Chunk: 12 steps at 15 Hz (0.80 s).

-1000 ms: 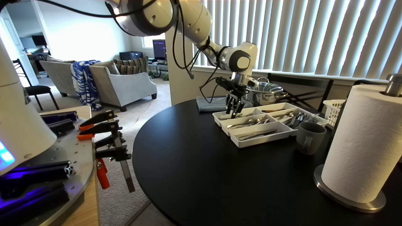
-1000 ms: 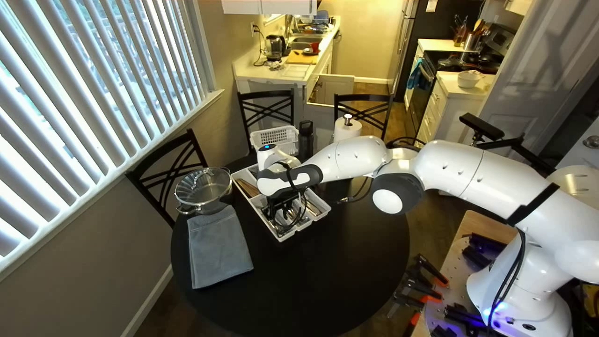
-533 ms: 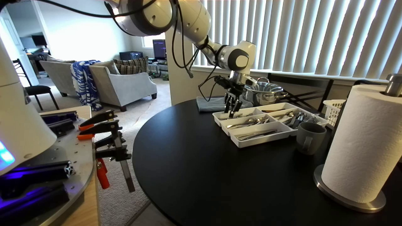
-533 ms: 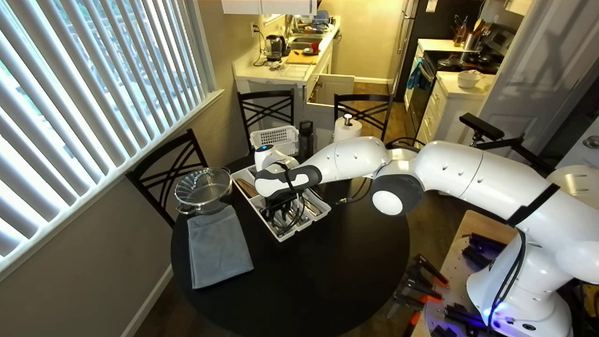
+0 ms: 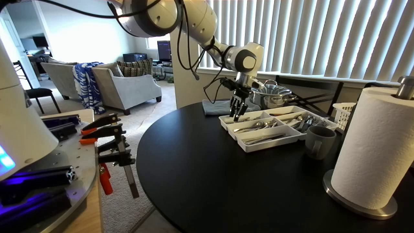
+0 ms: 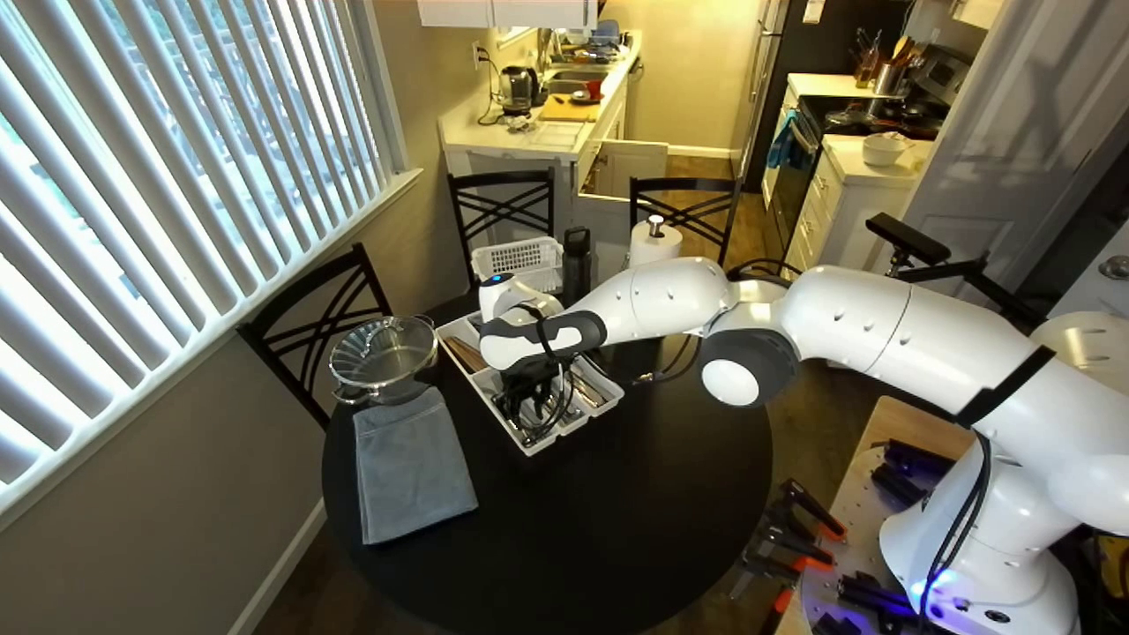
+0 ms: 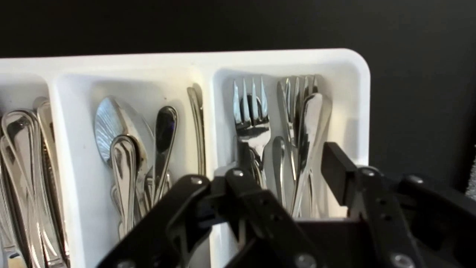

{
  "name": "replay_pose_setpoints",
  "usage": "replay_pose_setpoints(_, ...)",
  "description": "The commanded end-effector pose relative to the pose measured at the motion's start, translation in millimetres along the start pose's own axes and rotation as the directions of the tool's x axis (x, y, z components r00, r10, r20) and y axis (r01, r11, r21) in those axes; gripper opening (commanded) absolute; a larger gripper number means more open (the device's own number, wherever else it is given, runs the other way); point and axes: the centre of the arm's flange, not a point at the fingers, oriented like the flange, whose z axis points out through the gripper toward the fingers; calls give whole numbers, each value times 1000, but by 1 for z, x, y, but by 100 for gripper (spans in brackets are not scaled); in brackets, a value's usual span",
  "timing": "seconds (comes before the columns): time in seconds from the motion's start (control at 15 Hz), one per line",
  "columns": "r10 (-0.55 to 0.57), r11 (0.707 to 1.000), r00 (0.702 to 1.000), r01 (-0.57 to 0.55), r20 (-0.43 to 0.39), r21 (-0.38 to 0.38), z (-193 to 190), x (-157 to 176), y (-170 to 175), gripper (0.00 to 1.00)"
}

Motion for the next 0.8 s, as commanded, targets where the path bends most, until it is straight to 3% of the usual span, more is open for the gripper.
replay_pose_setpoints(0.0,20,999,999,-19,31,-26,6,67,-32,58)
replay_pose_setpoints(0.4,5,1000,1000,-5,29,-15,2,65,-34,98)
replay_pose_setpoints(0.6,-77,997,997,77,-8,15,-21,59,-47,100)
replay_pose_setpoints(0.73,-125,992,991,126,-49,14,-43,25,-43,100)
